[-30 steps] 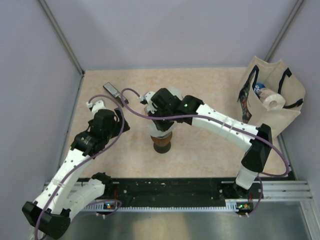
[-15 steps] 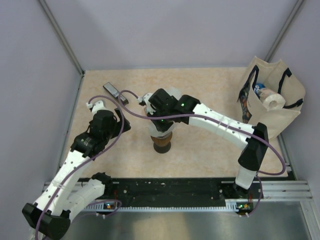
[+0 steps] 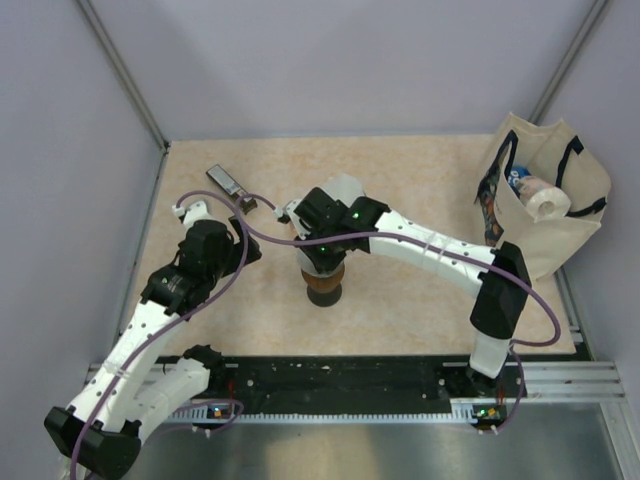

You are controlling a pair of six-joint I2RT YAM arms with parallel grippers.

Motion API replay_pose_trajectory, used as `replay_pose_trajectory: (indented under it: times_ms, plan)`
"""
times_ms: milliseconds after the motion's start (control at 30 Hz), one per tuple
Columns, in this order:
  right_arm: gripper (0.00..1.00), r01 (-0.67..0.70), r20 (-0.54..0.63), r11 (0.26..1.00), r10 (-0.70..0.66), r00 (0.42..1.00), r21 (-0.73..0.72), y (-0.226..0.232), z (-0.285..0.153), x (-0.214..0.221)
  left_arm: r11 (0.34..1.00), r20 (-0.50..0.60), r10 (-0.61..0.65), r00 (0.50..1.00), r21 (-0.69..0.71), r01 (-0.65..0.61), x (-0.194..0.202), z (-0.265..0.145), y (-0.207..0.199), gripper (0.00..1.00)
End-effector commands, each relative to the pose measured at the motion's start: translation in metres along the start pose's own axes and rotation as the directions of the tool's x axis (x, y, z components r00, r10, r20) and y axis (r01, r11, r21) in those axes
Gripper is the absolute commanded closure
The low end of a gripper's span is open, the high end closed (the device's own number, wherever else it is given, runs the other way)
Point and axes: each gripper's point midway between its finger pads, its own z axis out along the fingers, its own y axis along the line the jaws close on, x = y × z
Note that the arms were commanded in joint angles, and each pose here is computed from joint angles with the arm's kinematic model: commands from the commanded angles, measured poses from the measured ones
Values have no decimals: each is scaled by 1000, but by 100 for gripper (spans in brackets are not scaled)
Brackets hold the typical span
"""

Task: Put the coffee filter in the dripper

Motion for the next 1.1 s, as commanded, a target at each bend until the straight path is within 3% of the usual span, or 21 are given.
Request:
replay_pose_trajectory:
  times_ms: [0, 700, 1067]
  plan:
    - [89, 12, 30, 999, -11, 1000, -30, 10, 5, -6, 1000, 48, -7, 999, 17, 6, -12, -2, -3, 1]
    - [89, 4, -22, 1000, -4, 1000, 8, 2, 22, 8, 1000, 45, 0, 999, 17, -1, -11, -2, -3, 1]
    - [82, 2, -10, 1000, -2, 1000, -23, 7, 21, 6, 1000, 41, 4, 999, 21, -5, -10, -2, -3, 1]
